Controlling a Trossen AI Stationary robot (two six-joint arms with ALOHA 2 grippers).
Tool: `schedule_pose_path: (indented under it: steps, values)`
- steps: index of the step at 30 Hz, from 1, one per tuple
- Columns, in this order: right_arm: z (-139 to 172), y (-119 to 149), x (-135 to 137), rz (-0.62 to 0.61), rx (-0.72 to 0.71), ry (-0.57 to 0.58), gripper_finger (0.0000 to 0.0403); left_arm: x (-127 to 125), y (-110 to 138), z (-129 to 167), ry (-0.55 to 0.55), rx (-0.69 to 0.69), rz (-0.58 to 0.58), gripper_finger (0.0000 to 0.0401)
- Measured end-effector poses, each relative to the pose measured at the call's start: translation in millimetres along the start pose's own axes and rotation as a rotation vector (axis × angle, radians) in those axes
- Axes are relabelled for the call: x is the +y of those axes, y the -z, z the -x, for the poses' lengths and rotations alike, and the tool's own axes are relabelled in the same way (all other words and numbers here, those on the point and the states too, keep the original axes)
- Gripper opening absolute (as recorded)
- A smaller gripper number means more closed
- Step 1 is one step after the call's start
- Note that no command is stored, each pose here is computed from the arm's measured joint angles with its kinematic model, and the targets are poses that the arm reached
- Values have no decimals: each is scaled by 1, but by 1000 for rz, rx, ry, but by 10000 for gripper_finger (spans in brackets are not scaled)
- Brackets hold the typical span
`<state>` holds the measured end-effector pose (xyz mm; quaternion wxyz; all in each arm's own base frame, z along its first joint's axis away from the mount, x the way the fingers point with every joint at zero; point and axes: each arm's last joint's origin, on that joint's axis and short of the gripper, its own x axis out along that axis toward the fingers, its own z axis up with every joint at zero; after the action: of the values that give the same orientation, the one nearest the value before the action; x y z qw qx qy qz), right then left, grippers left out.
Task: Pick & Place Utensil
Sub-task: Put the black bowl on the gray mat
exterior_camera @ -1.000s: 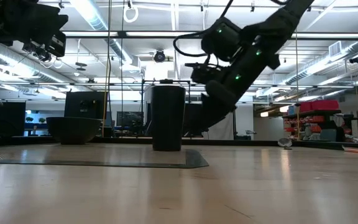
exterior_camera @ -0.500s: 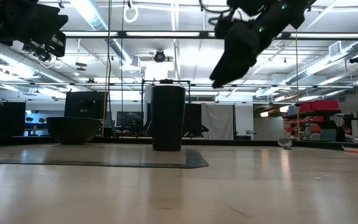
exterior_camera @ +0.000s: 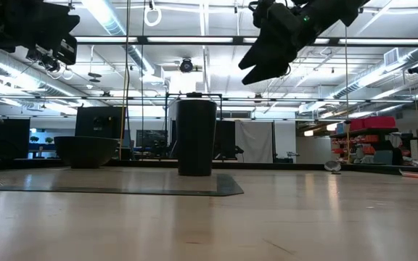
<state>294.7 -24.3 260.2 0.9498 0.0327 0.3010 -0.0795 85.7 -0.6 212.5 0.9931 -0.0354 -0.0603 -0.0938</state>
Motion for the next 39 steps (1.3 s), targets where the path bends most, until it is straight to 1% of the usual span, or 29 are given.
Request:
schedule_pose_path:
  steps: [3, 6, 10, 14, 18, 19, 21, 25, 27, 29, 33, 36, 39]
  values:
    - [0, -2, -1, -2, -23, 3, 398, 0, -3, 0, 3, -27, 4, 87]
    - [-2, -3, -6, 18, -33, 15, 398, 0, -5, 0, -6, -48, 52, 87]
    - [-2, -6, -16, 31, -60, 43, 398, 3, -6, 0, -113, -73, 101, 87]
    - [-2, -9, -25, 14, -83, 67, 398, 4, -6, 1, -154, -77, 70, 87]
    - [-2, -12, -28, 27, -118, 81, 398, 4, -3, 0, -141, -39, -8, 87]
    - [-2, -13, -29, 27, -123, 80, 398, 4, -3, 0, -153, -46, -14, 87]
    - [-2, -13, -28, 28, -126, 74, 398, 6, -5, 1, -219, -70, -15, 87]
    - [-2, -13, -24, 42, -125, 64, 398, 10, -8, 2, -393, -101, -46, 87]
    - [-2, -13, -21, 48, -124, 53, 398, 12, -10, 3, -459, -126, -55, 87]
    - [-2, -12, -14, 62, -123, 33, 398, 13, -13, 2, -480, -159, -56, 87]
    - [-1, -12, 1, 109, -125, -10, 398, 15, -22, -7, -477, -223, -87, 87]
    - [0, -12, 11, 122, -133, -30, 398, 19, -18, -19, -520, -181, -120, 88]
    - [1, -11, 19, 128, -133, -55, 398, 26, -9, -31, -631, -72, -114, 99]
